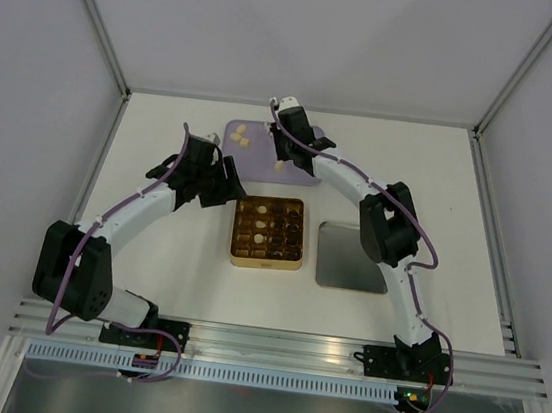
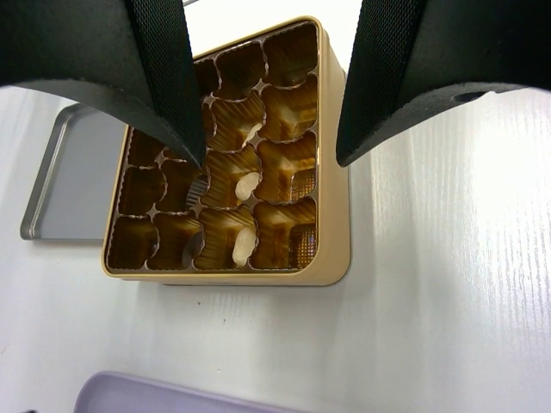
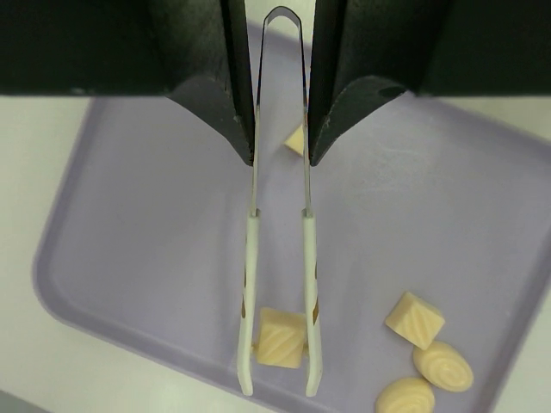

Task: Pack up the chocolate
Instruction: Pick up the fake chocolate from the plate, then place the fake chocolate in the packing box.

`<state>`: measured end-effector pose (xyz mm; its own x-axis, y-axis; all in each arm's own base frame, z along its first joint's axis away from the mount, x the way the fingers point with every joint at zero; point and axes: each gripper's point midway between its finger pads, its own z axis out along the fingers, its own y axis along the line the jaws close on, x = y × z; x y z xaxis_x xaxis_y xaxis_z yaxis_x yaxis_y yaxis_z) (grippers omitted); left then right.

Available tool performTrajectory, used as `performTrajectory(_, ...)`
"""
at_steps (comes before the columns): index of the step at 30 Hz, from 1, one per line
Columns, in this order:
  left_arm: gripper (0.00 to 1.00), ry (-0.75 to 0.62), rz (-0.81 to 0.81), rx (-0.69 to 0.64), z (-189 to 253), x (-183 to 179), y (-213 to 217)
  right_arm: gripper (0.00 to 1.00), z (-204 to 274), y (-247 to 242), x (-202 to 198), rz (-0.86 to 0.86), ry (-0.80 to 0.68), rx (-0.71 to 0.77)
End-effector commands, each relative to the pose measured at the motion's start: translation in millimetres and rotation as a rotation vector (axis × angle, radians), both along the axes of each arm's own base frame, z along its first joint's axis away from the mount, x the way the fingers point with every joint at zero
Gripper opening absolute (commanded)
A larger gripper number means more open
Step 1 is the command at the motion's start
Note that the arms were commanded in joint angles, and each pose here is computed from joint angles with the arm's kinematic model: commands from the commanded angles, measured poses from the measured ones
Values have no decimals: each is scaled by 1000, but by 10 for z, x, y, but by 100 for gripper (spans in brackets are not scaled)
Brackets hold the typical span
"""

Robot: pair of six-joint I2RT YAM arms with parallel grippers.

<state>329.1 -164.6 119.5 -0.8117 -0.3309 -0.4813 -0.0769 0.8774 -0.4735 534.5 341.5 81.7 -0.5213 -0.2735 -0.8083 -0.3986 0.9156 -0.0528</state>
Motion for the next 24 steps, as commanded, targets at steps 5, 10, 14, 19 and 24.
performTrajectory(5, 67, -34, -14, -8, 110, -35, 18, 2, 824, 0, -179, 0, -68, 123)
performTrajectory(10, 67, -44, -8, -9, 142, -45, 35, 1, 970, -14, -490, 76, -24, 150)
performTrajectory(14, 67, -61, -4, -12, 189, -79, 54, 1, 1093, -54, -866, 145, 1, 186)
performTrajectory(19, 69, -62, 4, -8, 169, -163, 95, 1, 1170, -151, -1520, 238, 41, 262)
performTrajectory(24, 70, -58, 11, -11, 141, -298, 137, 1, 1144, -312, -2194, 337, 56, 286)
